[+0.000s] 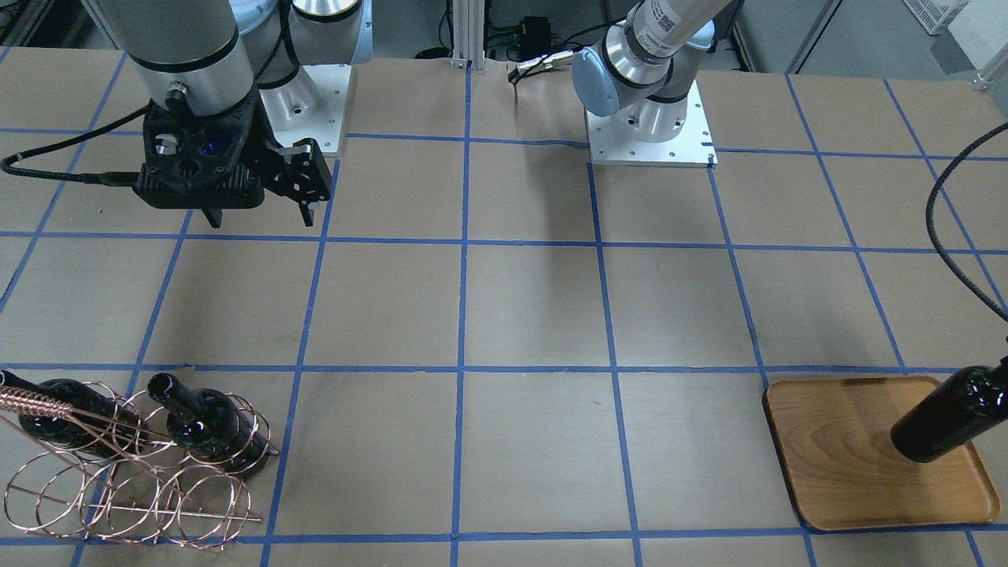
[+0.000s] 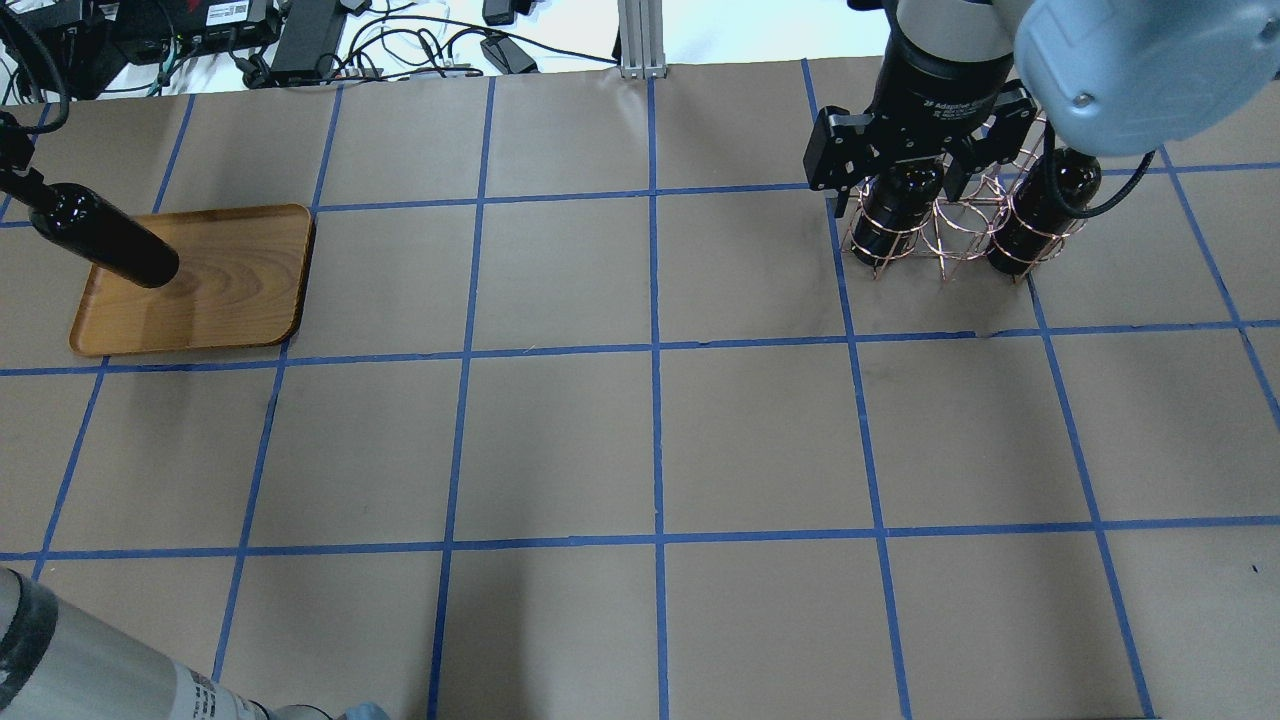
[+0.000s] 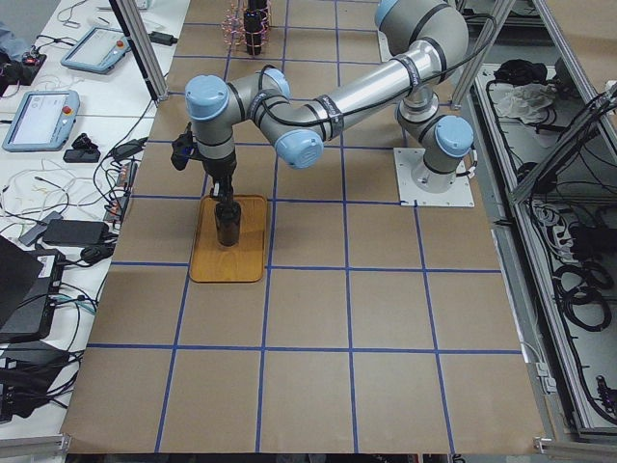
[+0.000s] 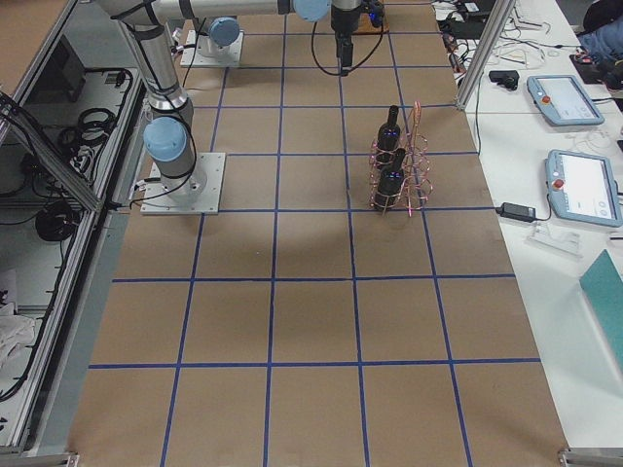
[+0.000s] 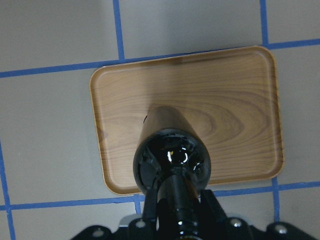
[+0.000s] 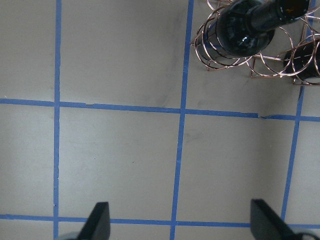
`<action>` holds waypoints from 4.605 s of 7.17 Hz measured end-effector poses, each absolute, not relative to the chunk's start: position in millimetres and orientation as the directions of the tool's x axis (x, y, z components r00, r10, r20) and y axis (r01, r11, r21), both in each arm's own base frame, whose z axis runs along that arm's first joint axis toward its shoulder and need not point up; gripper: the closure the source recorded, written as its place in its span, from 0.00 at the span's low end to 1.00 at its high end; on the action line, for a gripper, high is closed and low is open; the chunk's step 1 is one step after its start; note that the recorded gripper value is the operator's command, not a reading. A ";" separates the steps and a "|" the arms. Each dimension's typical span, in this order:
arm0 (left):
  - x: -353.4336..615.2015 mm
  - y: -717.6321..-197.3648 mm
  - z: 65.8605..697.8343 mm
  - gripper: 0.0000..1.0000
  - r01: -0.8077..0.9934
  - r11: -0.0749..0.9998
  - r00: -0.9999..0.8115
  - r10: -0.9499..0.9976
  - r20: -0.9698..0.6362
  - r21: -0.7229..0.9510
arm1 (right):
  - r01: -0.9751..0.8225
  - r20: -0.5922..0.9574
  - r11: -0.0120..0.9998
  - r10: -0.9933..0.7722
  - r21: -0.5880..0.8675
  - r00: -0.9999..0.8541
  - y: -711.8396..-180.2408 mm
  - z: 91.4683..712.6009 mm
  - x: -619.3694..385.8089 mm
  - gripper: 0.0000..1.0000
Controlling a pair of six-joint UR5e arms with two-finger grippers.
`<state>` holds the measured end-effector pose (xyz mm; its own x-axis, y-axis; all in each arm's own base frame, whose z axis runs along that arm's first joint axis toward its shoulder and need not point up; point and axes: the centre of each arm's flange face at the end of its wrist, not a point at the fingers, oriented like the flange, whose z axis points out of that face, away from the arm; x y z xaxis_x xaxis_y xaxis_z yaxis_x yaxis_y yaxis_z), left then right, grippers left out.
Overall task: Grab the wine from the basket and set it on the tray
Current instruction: 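Lower the bottle onto the wooden tray with the left gripper, then open the left gripper and raise it away from the tray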
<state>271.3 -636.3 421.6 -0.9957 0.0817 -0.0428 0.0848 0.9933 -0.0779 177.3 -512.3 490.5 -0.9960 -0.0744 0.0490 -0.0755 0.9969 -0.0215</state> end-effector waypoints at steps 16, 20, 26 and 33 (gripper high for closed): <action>143.8 -613.5 473.9 0.08 0.171 0.984 -0.985 0.171 -0.004 -0.054 | -0.084 0.048 0.996 -0.083 -0.021 -0.995 -512.1 490.3 177.9 0.00; -43.6 -566.1 506.6 0.00 0.129 0.990 -0.991 0.130 0.016 -0.052 | -0.084 0.042 0.996 -0.083 -0.021 -0.996 -512.0 490.3 178.5 0.00; -140.6 -501.8 527.5 0.00 0.227 0.972 -0.974 0.228 0.014 -0.057 | -0.083 0.048 0.996 -0.082 -0.021 -0.995 -511.4 490.9 178.2 0.00; -141.5 -492.0 529.4 0.00 0.166 0.984 -0.986 0.167 0.012 -0.058 | -0.080 0.050 0.997 -0.079 -0.021 -0.996 -511.3 490.8 178.0 0.00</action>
<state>-141.5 -492.0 529.4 -0.9858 0.1672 0.0124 0.1662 0.9844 -0.0584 178.0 -511.3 490.8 -0.9957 -0.0787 0.0497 -0.0798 0.9966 -0.0206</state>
